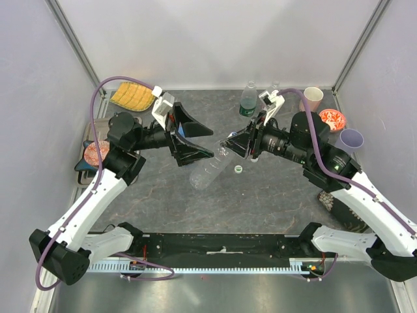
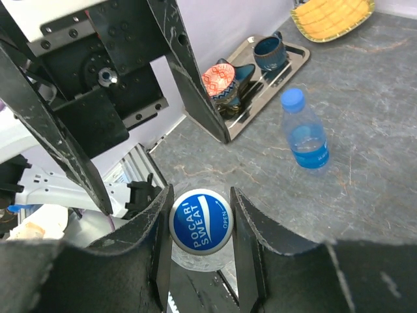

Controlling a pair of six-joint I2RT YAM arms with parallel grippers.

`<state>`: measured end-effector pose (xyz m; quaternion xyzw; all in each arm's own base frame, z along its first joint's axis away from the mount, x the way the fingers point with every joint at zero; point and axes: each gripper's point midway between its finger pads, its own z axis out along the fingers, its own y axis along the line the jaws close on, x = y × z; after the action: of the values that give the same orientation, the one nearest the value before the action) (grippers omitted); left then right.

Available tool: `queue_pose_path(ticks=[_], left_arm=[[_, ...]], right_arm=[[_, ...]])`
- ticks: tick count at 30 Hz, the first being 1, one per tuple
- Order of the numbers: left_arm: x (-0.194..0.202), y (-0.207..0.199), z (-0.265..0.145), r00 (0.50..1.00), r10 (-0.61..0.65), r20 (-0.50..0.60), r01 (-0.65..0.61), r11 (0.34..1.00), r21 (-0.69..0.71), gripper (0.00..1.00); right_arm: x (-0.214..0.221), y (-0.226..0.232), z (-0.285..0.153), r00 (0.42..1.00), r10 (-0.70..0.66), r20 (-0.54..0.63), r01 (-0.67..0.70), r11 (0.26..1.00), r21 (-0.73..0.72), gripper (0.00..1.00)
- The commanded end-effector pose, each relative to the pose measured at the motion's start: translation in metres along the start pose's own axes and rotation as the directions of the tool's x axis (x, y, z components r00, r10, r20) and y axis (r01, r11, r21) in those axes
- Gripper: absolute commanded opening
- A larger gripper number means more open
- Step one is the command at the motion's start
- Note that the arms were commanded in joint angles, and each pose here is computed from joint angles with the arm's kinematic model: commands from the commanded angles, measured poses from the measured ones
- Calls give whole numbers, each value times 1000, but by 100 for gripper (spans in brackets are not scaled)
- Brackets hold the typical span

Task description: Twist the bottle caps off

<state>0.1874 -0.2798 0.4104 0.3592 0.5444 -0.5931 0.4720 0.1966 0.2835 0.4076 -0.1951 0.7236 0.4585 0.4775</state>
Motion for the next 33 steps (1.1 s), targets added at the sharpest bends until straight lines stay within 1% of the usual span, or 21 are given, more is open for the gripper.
queue_pose_path(ticks=[1, 3, 9, 10, 17, 20, 21, 24, 29, 30, 32, 33], left_arm=[[9, -22, -5, 999, 21, -45, -16, 993, 119, 100], [19, -16, -7, 998, 4, -67, 2, 996, 92, 100], [33, -10, -7, 995, 32, -93, -25, 997, 77, 100], [36, -7, -6, 994, 18, -107, -11, 998, 67, 100], [45, -7, -2, 990, 37, -134, -28, 997, 67, 99], [49, -7, -2, 989, 34, -147, -24, 997, 72, 95], [50, -7, -1, 988, 35, -151, -24, 997, 79, 91], [54, -9, -1, 986, 33, -165, -18, 996, 91, 83], [57, -8, 0, 984, 34, -174, -17, 995, 97, 73], [57, -9, 0, 984, 35, -174, -18, 995, 98, 68], [57, -9, 0, 984, 35, -175, -18, 995, 100, 63], [57, -9, 0, 984, 40, -175, -22, 995, 102, 59]], right_arm=[[-32, 24, -3, 995, -8, 96, 17, 996, -91, 0], [-33, 27, 0, 995, -1, 99, 12, 994, -110, 0], [-38, 41, 13, 994, 34, 101, -13, 980, -197, 0], [-39, 42, 14, 994, 38, 101, -17, 979, -204, 0], [-47, 48, 17, 992, 36, 119, -8, 974, -229, 0], [-49, 50, 16, 992, 35, 121, -5, 972, -234, 0], [-49, 50, 17, 992, 33, 119, -4, 972, -235, 0], [-49, 50, 17, 992, 35, 119, -6, 972, -235, 0], [-46, 51, 18, 993, 37, 109, -10, 970, -242, 0], [-46, 51, 18, 993, 37, 109, -10, 970, -242, 0], [-43, 48, 19, 994, 38, 102, -13, 971, -239, 0], [-42, 48, 19, 994, 34, 99, -10, 971, -239, 0]])
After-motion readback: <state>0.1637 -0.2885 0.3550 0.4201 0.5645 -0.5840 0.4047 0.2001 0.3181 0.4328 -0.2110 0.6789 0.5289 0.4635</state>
